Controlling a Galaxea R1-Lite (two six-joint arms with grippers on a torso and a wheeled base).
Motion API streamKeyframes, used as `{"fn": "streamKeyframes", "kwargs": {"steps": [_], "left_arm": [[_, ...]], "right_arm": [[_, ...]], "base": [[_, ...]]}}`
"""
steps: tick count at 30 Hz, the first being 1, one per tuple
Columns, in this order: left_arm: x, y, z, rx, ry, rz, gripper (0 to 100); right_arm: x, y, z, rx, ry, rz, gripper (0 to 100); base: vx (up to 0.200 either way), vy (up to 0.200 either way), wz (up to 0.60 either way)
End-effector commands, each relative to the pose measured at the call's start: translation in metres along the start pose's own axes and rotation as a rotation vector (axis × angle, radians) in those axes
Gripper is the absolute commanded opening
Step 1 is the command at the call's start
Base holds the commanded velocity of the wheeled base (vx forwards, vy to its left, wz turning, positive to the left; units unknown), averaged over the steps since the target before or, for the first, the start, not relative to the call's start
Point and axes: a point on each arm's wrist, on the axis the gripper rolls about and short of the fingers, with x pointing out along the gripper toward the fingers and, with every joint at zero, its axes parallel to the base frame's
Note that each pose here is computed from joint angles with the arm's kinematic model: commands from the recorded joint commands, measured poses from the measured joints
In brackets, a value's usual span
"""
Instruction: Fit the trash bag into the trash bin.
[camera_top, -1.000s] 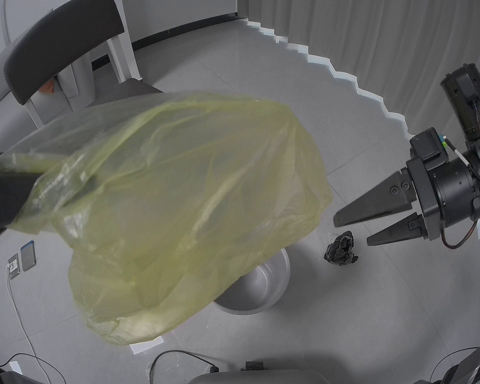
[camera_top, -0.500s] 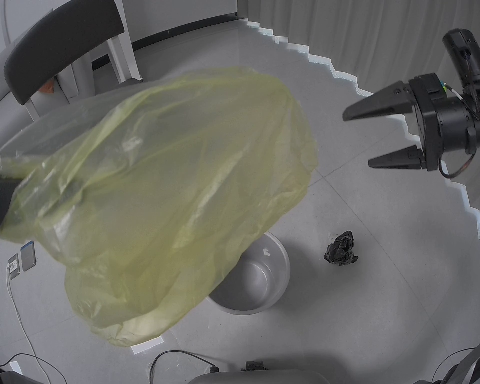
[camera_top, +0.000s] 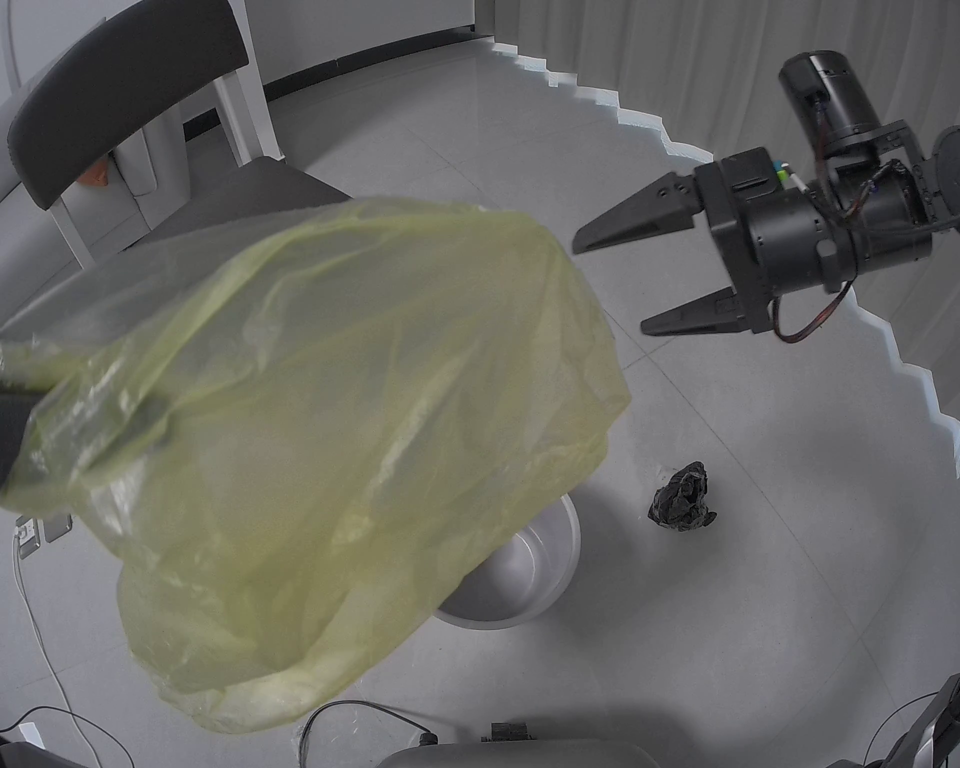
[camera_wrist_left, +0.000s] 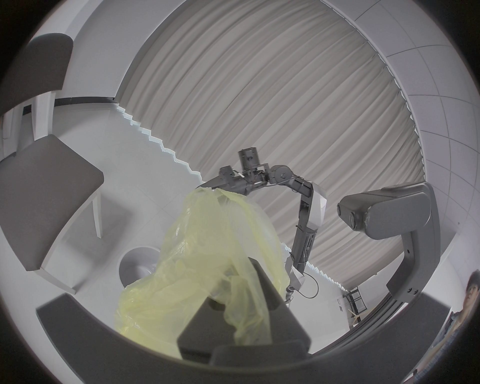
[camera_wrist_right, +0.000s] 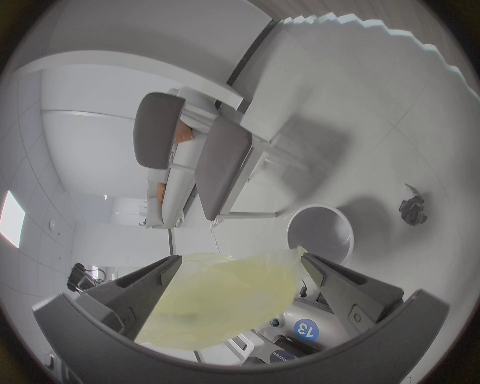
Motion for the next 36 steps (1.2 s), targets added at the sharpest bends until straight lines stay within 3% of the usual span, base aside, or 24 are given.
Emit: {"fn": "streamKeyframes", "kwargs": {"steps": [1,9,14,23,36], "left_arm": [[0.0,0.0,-0.001,0.002,0.004,-0.005,0],[-0.002,0.0,-0.005,0.006,-0.01,-0.009,0],[-0.001,0.0,-0.006,0.011,-0.028,-0.01,0],[-0.002,0.0,-0.003,0.017,-0.055,0.009,0],[0.0,0.002,-0.003,0.012,-0.062,0.049,0]], "right_arm": [[0.029,-0.01,-0.003,0.003,0.076,-0.024,100],[0.012,-0.008,-0.017,-0.009,0.161,-0.068,100],[-0.005,0.0,-0.027,0.001,0.197,-0.057,100],[-0.012,0.017,-0.059,0.002,0.346,-0.013,100],[-0.033,0.011,-0.069,0.008,0.362,-0.039,100]], "base": [[0.0,0.0,0.0],[0.0,0.0,0.0],[0.0,0.0,0.0],[0.0,0.0,0.0],[0.0,0.0,0.0]]}}
